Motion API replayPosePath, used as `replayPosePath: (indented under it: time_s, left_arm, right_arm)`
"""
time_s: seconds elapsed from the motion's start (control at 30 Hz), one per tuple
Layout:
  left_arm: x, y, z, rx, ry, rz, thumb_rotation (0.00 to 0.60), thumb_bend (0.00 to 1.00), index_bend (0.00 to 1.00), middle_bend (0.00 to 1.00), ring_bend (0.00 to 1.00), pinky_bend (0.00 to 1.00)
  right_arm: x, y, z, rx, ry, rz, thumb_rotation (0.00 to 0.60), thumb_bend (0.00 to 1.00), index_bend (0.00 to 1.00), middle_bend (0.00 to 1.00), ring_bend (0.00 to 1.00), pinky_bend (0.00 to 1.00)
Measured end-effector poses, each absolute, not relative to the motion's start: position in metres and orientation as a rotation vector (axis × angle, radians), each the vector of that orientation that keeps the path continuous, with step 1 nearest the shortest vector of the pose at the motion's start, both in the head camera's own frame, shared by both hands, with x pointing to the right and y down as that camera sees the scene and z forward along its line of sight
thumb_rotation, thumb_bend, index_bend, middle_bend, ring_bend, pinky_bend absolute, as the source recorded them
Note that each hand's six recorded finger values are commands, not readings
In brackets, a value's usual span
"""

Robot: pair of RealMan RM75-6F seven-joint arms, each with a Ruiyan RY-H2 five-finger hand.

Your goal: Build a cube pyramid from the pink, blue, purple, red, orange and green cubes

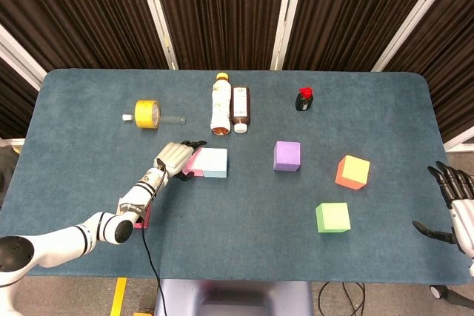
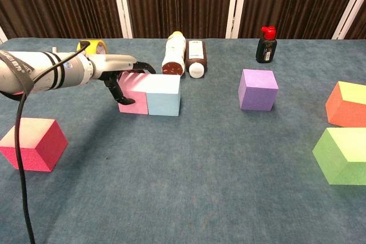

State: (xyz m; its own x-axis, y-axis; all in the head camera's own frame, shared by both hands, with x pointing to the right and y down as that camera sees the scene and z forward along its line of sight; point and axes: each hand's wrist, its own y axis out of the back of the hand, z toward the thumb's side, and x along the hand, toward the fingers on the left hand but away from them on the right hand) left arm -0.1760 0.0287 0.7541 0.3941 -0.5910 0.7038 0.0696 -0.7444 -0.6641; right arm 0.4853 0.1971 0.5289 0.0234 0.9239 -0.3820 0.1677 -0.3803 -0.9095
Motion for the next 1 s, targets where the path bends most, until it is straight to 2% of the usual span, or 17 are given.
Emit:
replayPosePath:
  time_s: [0.17,0.43,1.0]
  left_arm:
    - [-0.176,0.03,0.753,-2.037,0.445,-1.381,0.6,0.37,0.02,0.04,0.01,0.26]
    - [-0.18,0.032,0.746,-2.033,0.462,-1.374,0.6,0.37,0.01,0.03,0.0,0.26]
    - [-0.189,0.023,0.743,-2.012,0.481,-1.413,0.6,0.37,0.08,0.18,0.15,0.28]
  right_arm:
    - [0.484,0.196,0.53,-1.631,-1.122,1.414,0.6,0.19,0.0,0.11,0.0,0.11]
    - [0.478,0.19,0.532,-1.652,-1.092,1.403,0.6,0.19,0.0,0.11,0.0,0.11]
    - [0.48,0.19,0.533,-1.654,-1.1,1.402,0.6,0.19,0.0,0.11,0.0,0.11]
